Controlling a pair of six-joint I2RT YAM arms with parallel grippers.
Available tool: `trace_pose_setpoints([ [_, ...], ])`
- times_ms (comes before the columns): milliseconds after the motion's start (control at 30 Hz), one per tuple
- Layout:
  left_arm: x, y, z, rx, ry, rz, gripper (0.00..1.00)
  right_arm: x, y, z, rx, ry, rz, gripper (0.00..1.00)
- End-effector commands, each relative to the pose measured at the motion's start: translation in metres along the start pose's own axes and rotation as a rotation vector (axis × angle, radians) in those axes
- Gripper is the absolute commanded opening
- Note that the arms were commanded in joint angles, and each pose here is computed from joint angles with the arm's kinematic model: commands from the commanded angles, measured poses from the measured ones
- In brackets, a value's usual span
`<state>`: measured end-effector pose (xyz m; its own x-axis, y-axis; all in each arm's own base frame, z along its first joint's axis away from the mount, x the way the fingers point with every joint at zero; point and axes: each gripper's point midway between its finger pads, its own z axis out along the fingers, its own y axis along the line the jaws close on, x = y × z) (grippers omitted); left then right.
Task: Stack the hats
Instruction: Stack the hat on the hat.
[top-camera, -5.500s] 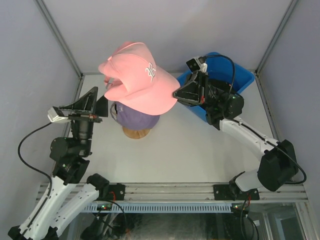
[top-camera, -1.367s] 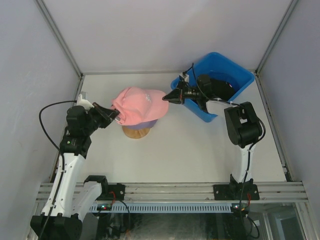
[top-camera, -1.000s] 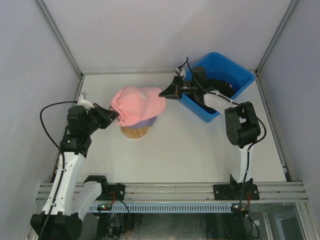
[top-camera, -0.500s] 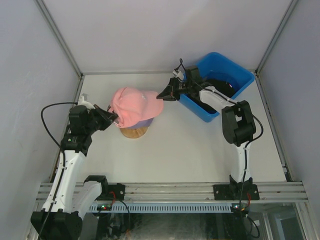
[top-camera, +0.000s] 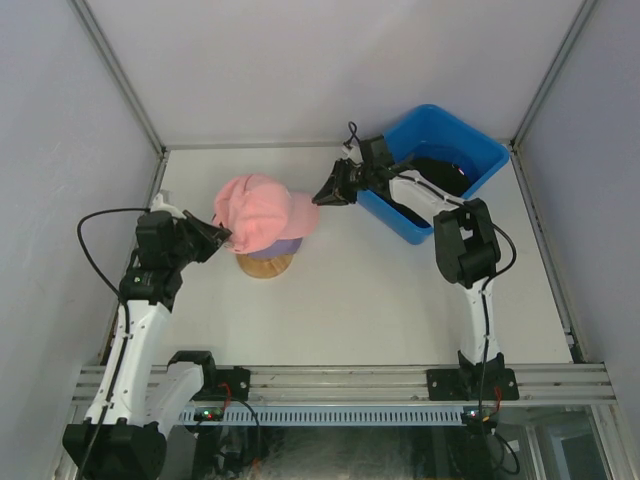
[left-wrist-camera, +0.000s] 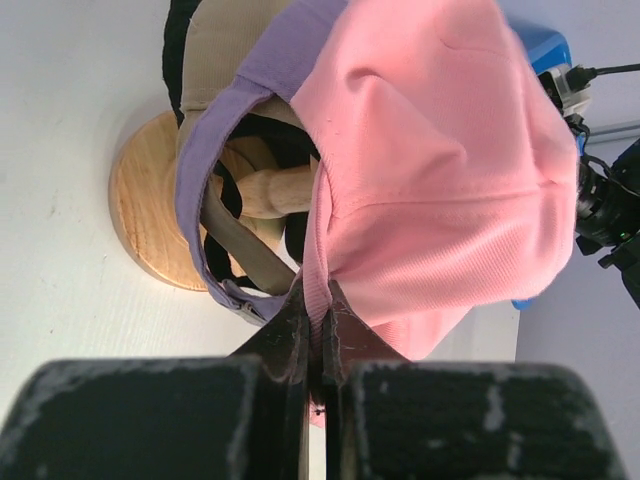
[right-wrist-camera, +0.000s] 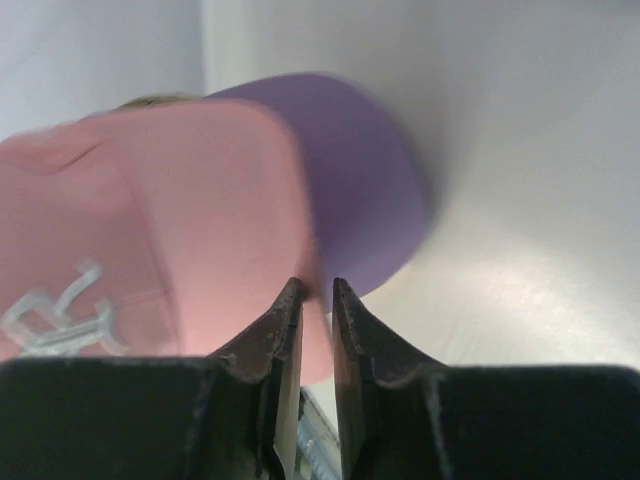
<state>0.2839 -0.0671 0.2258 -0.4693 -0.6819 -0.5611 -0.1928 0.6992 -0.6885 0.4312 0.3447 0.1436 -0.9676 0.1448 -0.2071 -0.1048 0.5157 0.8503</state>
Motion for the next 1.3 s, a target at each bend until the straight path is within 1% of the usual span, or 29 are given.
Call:
trace_pose_setpoints([
  [0,-0.018,-0.002,-0.010,-0.029,-0.055,-0.010,0.01,0.008,-0.073,0.017,0.257,-0.010,0.014,0.08],
  [233,-0.014,0.010,-0.007,-0.078,-0.033,-0.033,0.01,0.014,-0.080,0.025,0.282,0.000,0.010,0.06],
  [333,-0.011,0.010,-0.007,-0.076,-0.024,-0.043,0.02,0.012,-0.076,0.021,0.294,-0.016,-0.001,0.06],
  [467,-0.015,0.006,-0.007,-0.066,-0.035,-0.050,0.07,0.001,-0.066,0.000,0.298,-0.078,-0.013,0.11],
  [567,-0.019,0.006,-0.007,-0.073,-0.045,-0.044,0.10,-0.005,-0.056,-0.017,0.269,-0.126,-0.001,0.15],
  [633,-0.020,0.010,-0.007,-0.093,-0.050,-0.046,0.11,-0.005,-0.049,-0.027,0.242,-0.150,0.006,0.18],
  [733,-0.023,0.019,-0.007,-0.132,-0.056,-0.060,0.12,0.003,-0.043,-0.036,0.229,-0.166,0.003,0.19],
  [833,-0.025,0.024,-0.007,-0.151,-0.068,-0.068,0.12,0.012,-0.056,-0.042,0.288,-0.167,-0.017,0.19],
  [1000,-0.028,0.028,-0.008,-0.168,-0.080,-0.068,0.13,0.016,-0.098,-0.060,0.436,-0.200,-0.021,0.19],
  [1133,-0.029,0.032,-0.008,-0.182,-0.083,-0.066,0.13,0.000,-0.128,-0.083,0.548,-0.264,-0.026,0.19],
  [1267,-0.029,0.035,-0.010,-0.196,-0.082,-0.058,0.13,-0.034,-0.153,-0.116,0.643,-0.370,-0.024,0.19],
])
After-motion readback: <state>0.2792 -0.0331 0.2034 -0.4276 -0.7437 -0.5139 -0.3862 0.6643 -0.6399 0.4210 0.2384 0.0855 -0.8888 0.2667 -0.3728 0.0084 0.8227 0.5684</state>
